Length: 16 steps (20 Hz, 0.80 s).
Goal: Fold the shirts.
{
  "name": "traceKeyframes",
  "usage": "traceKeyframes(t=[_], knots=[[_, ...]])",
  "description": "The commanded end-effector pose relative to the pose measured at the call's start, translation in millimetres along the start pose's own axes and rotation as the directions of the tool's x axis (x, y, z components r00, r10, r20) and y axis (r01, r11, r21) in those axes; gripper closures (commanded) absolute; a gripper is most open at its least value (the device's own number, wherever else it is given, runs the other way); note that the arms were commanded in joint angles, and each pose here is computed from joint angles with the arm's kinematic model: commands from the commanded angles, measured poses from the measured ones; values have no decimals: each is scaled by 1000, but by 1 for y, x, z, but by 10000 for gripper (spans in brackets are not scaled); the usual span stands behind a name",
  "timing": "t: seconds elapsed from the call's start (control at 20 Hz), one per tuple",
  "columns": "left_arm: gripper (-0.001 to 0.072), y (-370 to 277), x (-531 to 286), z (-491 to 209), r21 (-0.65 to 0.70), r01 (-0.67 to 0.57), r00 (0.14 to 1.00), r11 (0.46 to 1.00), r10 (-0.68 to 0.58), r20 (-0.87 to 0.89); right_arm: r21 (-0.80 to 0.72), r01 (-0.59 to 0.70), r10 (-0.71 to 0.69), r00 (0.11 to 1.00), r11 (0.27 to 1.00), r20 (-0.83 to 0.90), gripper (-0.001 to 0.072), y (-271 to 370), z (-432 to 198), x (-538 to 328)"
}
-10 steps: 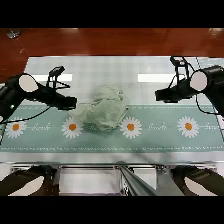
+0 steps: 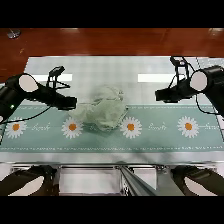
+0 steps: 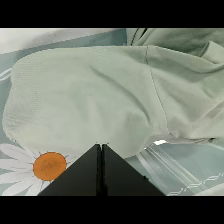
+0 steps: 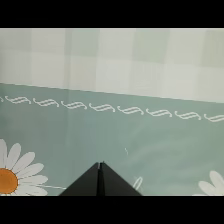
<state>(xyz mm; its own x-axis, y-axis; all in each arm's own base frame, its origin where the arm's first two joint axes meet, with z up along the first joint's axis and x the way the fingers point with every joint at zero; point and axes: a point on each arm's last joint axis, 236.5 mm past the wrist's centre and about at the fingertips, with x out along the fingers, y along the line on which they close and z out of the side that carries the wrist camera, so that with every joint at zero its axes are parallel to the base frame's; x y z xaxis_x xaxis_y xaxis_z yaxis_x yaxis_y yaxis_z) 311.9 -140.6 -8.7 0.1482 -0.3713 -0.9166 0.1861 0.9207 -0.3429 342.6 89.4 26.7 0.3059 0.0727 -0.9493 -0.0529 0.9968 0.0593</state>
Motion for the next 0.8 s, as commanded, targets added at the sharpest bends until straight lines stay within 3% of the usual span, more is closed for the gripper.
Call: traceKeyframes(t=[0.0, 0.25, 0.45, 0.5, 0.55, 0.6, 0.75], knots=[[685, 1, 0, 2, -1, -1, 1000, 1000, 1, 8, 1, -1, 1, 1000, 1000, 1, 691, 0, 0, 0], [685, 2, 0, 12, 0, -5, 999, 1000, 5, 49, 1, -10, 10, 999, 1000, 34, 692, 2, 8, 0], [673, 4, -3, 34, 0, -16, 989, 1000, 16, 144, -4, -34, 35, 985, 999, 168, 690, 8, 40, -4], [485, 10, -6, 48, 11, -44, 978, 999, 41, 203, 2, -38, 36, 970, 999, 242, 584, 8, 57, -8], [79, 22, -13, 58, 44, -110, 967, 993, 97, 237, 28, -56, 45, 953, 998, 300, 248, 7, 72, -12], [4, 36, -25, 67, 45, -180, 953, 983, 162, 257, 86, -69, 37, 943, 994, 330, 90, -2, 82, -19], [5, 76, -70, 77, -84, -269, 923, 960, 281, 261, 224, -33, -44, 942, 974, 333, 90, -54, 87, -43]])
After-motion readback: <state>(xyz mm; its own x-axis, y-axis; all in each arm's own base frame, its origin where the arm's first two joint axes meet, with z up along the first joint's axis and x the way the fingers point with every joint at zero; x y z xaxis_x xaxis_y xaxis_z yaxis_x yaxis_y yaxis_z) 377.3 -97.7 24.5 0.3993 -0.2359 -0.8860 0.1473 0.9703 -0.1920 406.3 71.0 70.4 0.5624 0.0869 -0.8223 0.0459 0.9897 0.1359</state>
